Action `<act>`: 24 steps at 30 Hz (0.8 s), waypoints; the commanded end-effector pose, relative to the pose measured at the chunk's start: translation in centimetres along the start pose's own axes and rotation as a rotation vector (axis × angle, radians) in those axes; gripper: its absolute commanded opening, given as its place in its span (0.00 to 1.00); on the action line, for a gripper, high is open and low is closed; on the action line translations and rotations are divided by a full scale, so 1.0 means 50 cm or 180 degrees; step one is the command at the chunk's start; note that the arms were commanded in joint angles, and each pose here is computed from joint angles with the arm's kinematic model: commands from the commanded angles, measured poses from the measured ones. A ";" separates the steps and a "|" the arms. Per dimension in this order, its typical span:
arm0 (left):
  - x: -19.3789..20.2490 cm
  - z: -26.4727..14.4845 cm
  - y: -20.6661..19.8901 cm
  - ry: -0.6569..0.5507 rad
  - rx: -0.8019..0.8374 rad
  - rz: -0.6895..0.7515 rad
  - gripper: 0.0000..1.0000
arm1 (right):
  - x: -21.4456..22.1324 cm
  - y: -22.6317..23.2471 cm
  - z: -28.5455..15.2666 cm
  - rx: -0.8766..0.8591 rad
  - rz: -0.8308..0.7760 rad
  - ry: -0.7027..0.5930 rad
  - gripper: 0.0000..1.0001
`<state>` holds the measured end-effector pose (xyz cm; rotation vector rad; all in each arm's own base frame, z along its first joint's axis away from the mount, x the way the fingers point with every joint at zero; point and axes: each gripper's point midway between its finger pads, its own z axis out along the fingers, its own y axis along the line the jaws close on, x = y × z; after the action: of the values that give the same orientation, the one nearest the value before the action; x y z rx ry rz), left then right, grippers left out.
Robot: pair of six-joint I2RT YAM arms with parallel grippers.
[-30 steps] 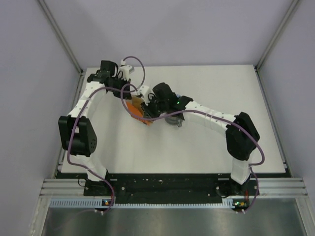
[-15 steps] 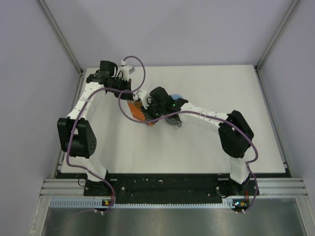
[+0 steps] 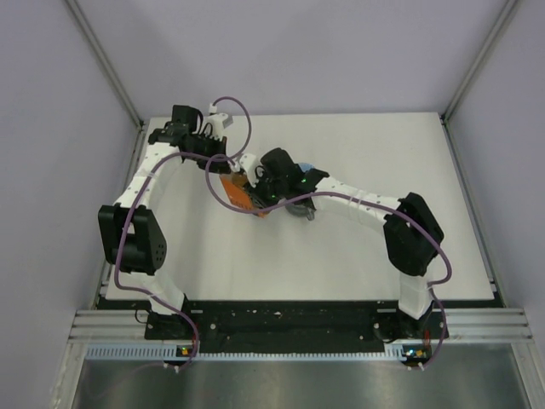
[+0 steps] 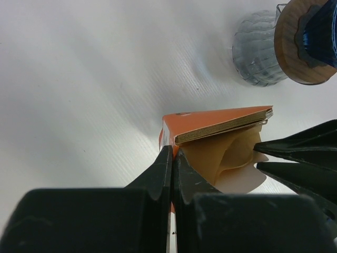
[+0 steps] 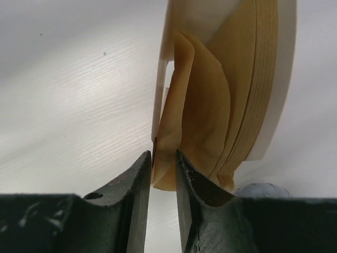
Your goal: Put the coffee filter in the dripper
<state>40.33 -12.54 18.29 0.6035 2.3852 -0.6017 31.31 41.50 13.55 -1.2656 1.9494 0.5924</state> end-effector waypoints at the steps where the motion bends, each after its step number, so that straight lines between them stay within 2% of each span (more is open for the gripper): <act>1: -0.022 -0.031 -0.018 -0.0156 0.0038 0.0127 0.00 | -0.095 0.017 -0.070 -0.0042 -0.0148 -0.0410 0.26; 6: -0.025 -0.031 -0.020 -0.0167 0.0050 0.0122 0.00 | -0.095 0.008 -0.063 0.0015 -0.0091 -0.0401 0.31; 13: -0.025 -0.034 -0.022 -0.0171 0.0049 0.0129 0.00 | -0.089 0.012 -0.045 -0.0066 -0.0007 -0.0371 0.28; 17: -0.026 -0.034 -0.023 -0.0175 0.0068 0.0130 0.00 | -0.083 0.007 -0.034 -0.0029 0.0028 -0.0331 0.22; 24: -0.027 -0.036 -0.024 -0.0176 0.0073 0.0135 0.00 | -0.075 0.002 -0.015 -0.0003 0.0076 -0.0258 0.20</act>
<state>40.16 -12.61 18.29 0.6067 2.3877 -0.6107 31.07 41.88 15.47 -1.2345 1.9342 0.6355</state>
